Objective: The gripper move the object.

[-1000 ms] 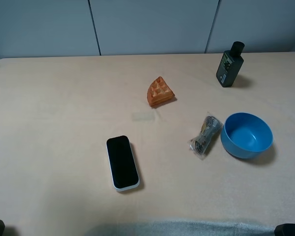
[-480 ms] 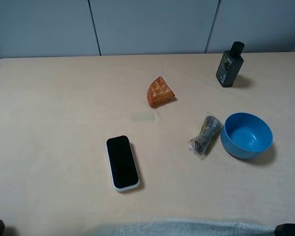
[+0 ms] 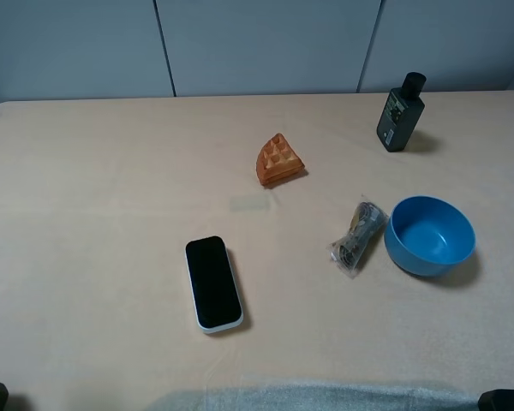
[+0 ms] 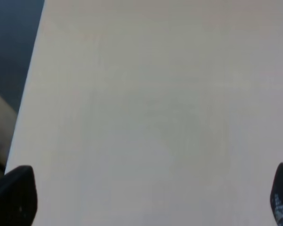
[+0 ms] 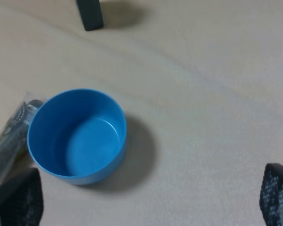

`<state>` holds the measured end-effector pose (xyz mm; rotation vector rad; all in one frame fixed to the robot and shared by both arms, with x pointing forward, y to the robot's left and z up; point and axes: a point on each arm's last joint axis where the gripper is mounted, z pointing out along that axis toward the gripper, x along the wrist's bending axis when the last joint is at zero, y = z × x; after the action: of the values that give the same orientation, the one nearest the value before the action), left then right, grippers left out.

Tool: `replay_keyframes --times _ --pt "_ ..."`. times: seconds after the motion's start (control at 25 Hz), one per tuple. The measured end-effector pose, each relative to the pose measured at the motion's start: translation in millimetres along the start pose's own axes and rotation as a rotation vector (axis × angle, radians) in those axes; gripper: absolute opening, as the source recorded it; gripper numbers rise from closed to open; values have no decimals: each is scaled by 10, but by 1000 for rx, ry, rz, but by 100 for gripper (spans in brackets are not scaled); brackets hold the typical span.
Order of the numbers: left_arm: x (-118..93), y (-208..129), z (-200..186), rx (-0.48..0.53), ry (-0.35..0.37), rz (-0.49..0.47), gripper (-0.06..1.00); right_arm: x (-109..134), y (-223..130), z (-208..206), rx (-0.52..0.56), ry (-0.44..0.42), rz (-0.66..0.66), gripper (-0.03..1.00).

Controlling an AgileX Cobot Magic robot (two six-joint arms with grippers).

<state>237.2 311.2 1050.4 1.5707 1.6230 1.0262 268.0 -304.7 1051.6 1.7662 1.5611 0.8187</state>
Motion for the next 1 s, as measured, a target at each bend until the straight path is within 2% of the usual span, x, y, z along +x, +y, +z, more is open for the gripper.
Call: replay_keyframes --times 0.2,1.0 --pt "-11 -22 -21 -27 -14 32 99 0 0 0 0 0 0 69" --pt "-13 -22 -21 -27 -15 38 99 0 0 0 0 0 0 69"
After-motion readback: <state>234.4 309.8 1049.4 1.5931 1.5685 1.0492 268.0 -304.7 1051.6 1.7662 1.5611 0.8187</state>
